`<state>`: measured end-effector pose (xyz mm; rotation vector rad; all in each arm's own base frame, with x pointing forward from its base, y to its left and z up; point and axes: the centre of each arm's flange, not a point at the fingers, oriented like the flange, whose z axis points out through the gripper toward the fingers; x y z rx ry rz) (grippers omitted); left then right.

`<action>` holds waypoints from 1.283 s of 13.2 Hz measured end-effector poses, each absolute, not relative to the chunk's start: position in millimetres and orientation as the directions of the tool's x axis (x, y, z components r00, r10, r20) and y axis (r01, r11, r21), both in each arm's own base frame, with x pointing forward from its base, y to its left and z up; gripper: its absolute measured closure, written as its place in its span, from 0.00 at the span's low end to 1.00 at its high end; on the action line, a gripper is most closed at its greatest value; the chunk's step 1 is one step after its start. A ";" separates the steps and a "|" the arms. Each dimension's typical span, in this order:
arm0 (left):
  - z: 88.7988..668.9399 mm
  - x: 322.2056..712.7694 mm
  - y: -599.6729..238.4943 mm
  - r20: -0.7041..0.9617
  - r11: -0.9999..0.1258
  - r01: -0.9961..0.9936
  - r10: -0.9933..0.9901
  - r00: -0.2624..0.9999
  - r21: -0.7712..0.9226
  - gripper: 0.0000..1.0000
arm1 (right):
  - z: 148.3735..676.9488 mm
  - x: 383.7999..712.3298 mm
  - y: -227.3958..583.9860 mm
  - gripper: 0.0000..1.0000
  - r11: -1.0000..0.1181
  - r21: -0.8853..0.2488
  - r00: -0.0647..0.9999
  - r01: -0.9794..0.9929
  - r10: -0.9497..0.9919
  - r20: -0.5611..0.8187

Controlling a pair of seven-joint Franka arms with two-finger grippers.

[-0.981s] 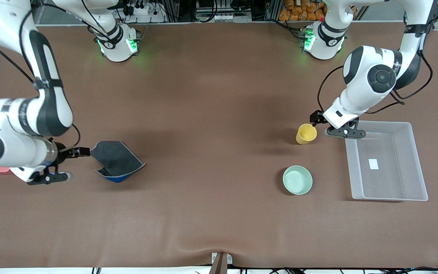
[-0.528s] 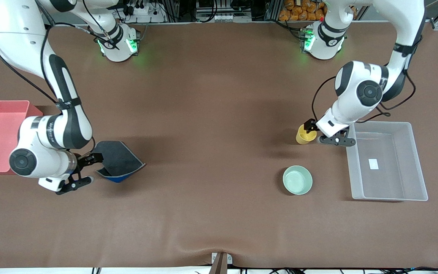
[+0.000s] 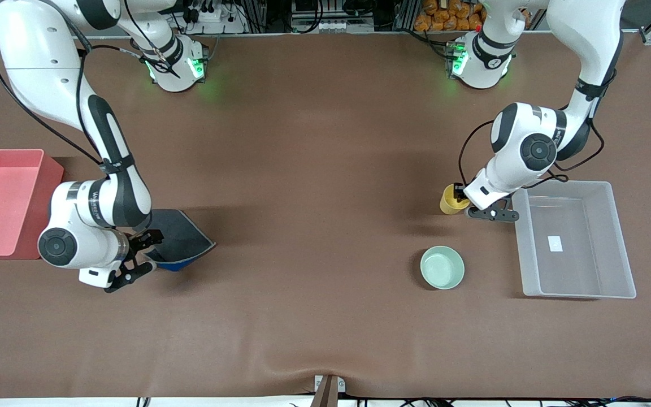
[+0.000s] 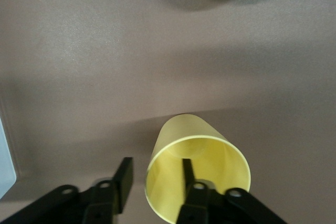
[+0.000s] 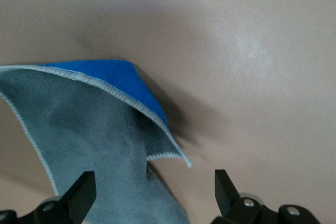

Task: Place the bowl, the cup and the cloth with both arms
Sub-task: 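Grasp the yellow cup with the left gripper while the right gripper grasps the cloth, then lower the cup into the clear bin while the right gripper lifts the cloth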

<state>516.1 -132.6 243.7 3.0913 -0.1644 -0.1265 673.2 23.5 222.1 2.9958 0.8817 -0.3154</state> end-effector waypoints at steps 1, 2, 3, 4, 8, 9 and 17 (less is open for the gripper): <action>243.6 516.1 -132.6 -0.078 -0.993 -0.109 -0.112 0.991 0.044 0.72 | 216.8 674.2 22.2 0.00 -0.822 -0.054 0.804 0.567 0.566 -0.183; 244.3 516.9 -132.4 -0.074 -0.992 -0.119 -0.121 0.990 0.037 0.84 | 210.6 674.0 21.1 0.00 -0.804 -0.056 0.787 0.591 0.591 -0.178; 245.9 518.5 -131.6 -0.066 -0.992 -0.125 -0.127 0.990 0.031 0.93 | 206.0 673.8 20.6 0.00 -0.791 -0.057 0.774 0.609 0.608 -0.174; 249.9 521.5 -129.4 -0.054 -0.992 -0.124 -0.125 0.991 0.030 0.97 | 202.9 674.0 20.7 0.00 -0.784 -0.057 0.767 0.618 0.618 -0.171; 324.3 546.2 -85.4 0.069 -0.998 -0.066 -0.065 0.995 0.018 0.97 | 187.6 671.0 20.2 0.00 -0.777 -0.067 0.758 0.626 0.627 -0.183; 355.8 549.6 -69.7 0.079 -0.998 -0.062 -0.061 0.995 0.008 0.97 | 183.0 669.8 20.0 0.00 -0.777 -0.071 0.756 0.626 0.627 -0.189; 378.1 567.2 115.3 0.001 -0.989 -0.147 -0.147 0.989 0.008 0.97 | 175.7 670.3 16.6 0.71 -0.797 -0.097 0.778 0.596 0.603 -0.177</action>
